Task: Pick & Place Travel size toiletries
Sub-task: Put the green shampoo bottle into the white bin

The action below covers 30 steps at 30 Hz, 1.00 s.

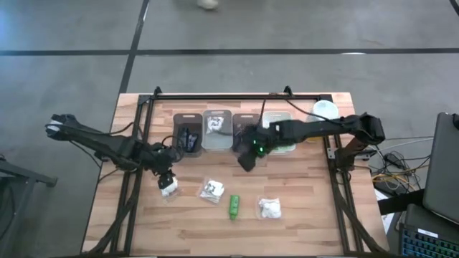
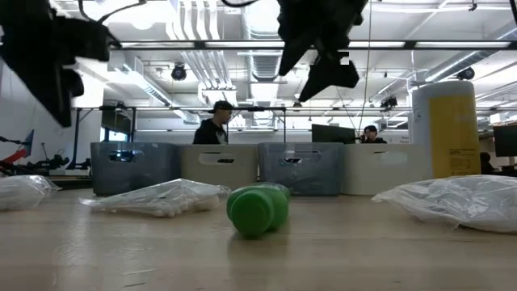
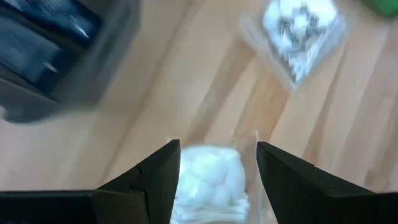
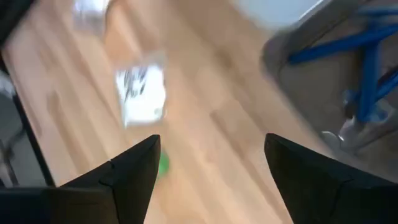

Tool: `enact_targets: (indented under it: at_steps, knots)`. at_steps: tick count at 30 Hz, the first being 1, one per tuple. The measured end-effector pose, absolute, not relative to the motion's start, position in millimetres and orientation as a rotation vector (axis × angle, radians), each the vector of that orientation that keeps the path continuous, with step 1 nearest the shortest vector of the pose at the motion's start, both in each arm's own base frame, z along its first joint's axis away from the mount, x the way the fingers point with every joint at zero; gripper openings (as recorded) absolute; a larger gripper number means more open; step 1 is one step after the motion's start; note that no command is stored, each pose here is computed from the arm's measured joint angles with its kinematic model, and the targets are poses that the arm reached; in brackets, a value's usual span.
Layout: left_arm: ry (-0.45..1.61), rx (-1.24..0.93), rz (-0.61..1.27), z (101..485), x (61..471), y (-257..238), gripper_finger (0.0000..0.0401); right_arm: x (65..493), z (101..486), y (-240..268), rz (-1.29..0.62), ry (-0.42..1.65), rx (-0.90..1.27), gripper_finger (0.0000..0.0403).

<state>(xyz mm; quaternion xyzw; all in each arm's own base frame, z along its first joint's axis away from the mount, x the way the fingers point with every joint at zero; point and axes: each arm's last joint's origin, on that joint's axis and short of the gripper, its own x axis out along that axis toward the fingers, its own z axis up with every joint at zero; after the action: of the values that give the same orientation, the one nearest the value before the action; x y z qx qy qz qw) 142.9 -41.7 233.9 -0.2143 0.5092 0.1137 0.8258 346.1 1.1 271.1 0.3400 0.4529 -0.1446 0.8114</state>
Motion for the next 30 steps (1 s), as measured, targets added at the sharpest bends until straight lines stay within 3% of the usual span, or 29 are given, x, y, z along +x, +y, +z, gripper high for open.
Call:
enact_targets:
  at_steps: [6, 12, 20, 30]
  knots:
    - [1.129, -0.555, 0.200, 211, 143, -45, 0.0216, 338, 263, 28, -0.299, 1.083, 0.712, 0.0287]
    - [1.139, -0.578, 0.220, 199, 141, -44, 0.0216, 334, 251, 31, -0.447, 1.108, 0.963, 0.0268]
    - [1.162, -0.563, 0.210, 194, 139, -44, 0.0216, 340, 245, 51, -0.488, 1.084, 1.142, 0.0249]
    - [1.177, -0.513, 0.195, 184, 136, -43, 0.0216, 369, 218, 80, -0.491, 1.060, 1.306, 0.0277]
